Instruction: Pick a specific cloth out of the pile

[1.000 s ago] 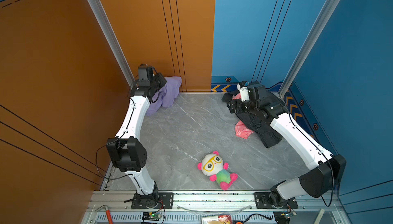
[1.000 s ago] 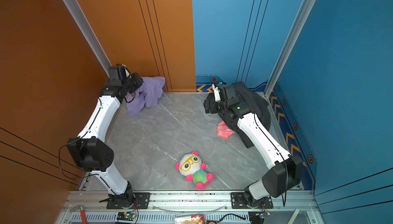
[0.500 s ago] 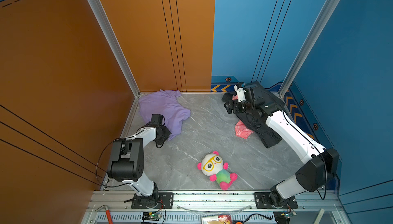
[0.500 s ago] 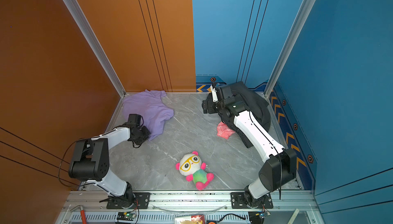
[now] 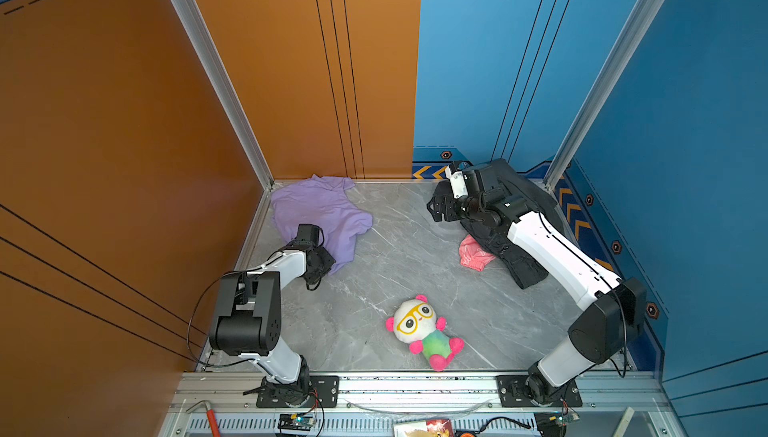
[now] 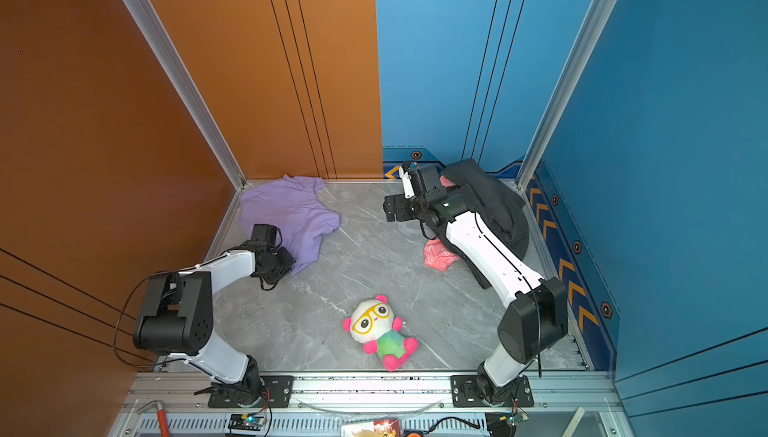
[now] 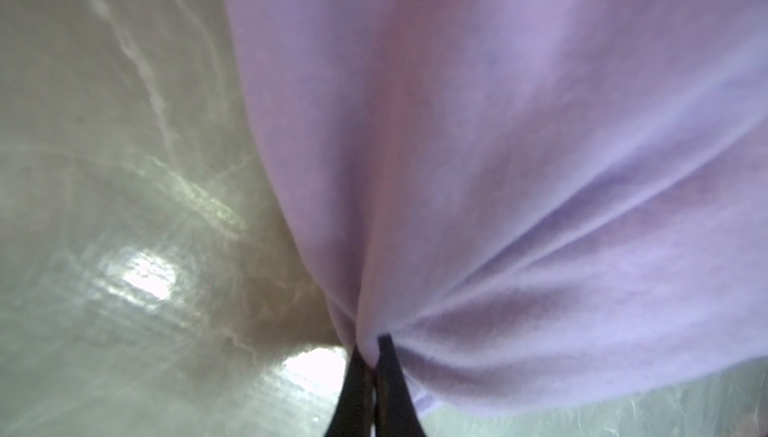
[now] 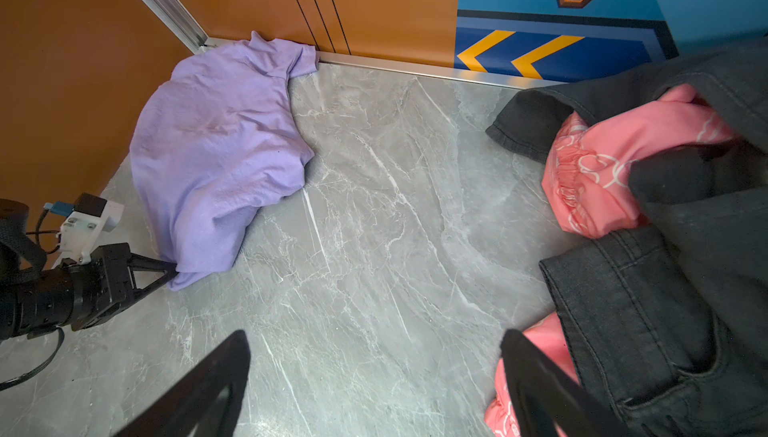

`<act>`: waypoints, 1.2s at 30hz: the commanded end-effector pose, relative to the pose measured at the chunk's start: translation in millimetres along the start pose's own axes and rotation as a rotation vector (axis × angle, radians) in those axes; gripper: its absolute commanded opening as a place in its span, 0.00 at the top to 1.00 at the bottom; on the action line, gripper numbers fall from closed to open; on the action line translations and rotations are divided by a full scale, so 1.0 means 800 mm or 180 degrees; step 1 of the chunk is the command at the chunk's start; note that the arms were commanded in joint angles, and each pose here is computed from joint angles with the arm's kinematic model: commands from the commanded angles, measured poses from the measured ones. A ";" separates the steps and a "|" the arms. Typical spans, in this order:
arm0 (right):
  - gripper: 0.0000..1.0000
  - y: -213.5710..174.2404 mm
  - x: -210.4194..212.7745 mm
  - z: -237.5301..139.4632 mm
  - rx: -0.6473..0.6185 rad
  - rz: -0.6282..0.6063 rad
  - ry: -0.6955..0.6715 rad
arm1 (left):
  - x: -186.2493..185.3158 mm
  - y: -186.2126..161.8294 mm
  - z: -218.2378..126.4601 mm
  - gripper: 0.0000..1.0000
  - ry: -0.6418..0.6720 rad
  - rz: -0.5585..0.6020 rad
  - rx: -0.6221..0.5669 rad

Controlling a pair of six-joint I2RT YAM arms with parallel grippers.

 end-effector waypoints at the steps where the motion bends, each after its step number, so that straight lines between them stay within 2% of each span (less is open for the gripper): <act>1: 0.05 0.012 0.004 0.001 -0.0082 0.0003 0.0044 | 0.039 -0.034 0.006 0.94 0.0553 0.0000 0.0316; 4: 0.05 0.012 0.003 0.000 -0.0086 -0.0013 0.0045 | 0.022 -0.022 -0.010 0.83 0.0441 0.0056 0.0140; 6: 0.05 0.011 0.003 -0.002 -0.0085 -0.0025 0.0047 | 0.008 -0.010 -0.027 0.69 0.0372 0.0155 -0.0026; 7: 0.05 0.011 0.003 -0.003 -0.0091 -0.0027 0.0041 | -0.001 -0.003 -0.039 0.62 0.0330 0.0219 -0.0134; 12: 0.05 0.009 0.000 -0.009 -0.0110 -0.0069 0.0013 | -0.038 0.030 -0.106 0.41 0.0043 0.0467 -0.0691; 19: 0.04 0.006 -0.005 -0.026 -0.0260 -0.0160 -0.0083 | -0.079 0.060 -0.228 0.21 -0.0372 0.0842 -0.1730; 24: 0.04 -0.001 -0.014 -0.044 -0.0512 -0.0232 -0.0228 | -0.093 0.063 -0.285 0.15 -0.0688 0.1320 -0.2410; 25: 0.03 -0.004 -0.018 -0.047 -0.0561 -0.0235 -0.0282 | -0.094 0.062 -0.292 0.07 -0.0734 0.1391 -0.2543; 27: 0.03 -0.009 -0.026 -0.056 -0.0674 -0.0231 -0.0386 | -0.092 0.059 -0.299 0.02 -0.0822 0.1508 -0.2783; 30: 0.01 -0.022 -0.043 -0.070 -0.0865 -0.0185 -0.0598 | -0.083 0.051 -0.293 0.00 -0.0926 0.1694 -0.3009; 36: 0.00 -0.073 -0.096 -0.093 -0.1059 0.0088 -0.1170 | -0.067 0.031 -0.253 0.01 -0.1029 0.2035 -0.3037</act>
Point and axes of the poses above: each gripper's point midway between its finger pads, its own z axis out along the fingers, its own x axis along the line the jaws close on, y = z × x, the point moved 7 cm from there along -z, back along the fingers, and after that the axes turned 6 degrees about -z, right-handed, at the moved point
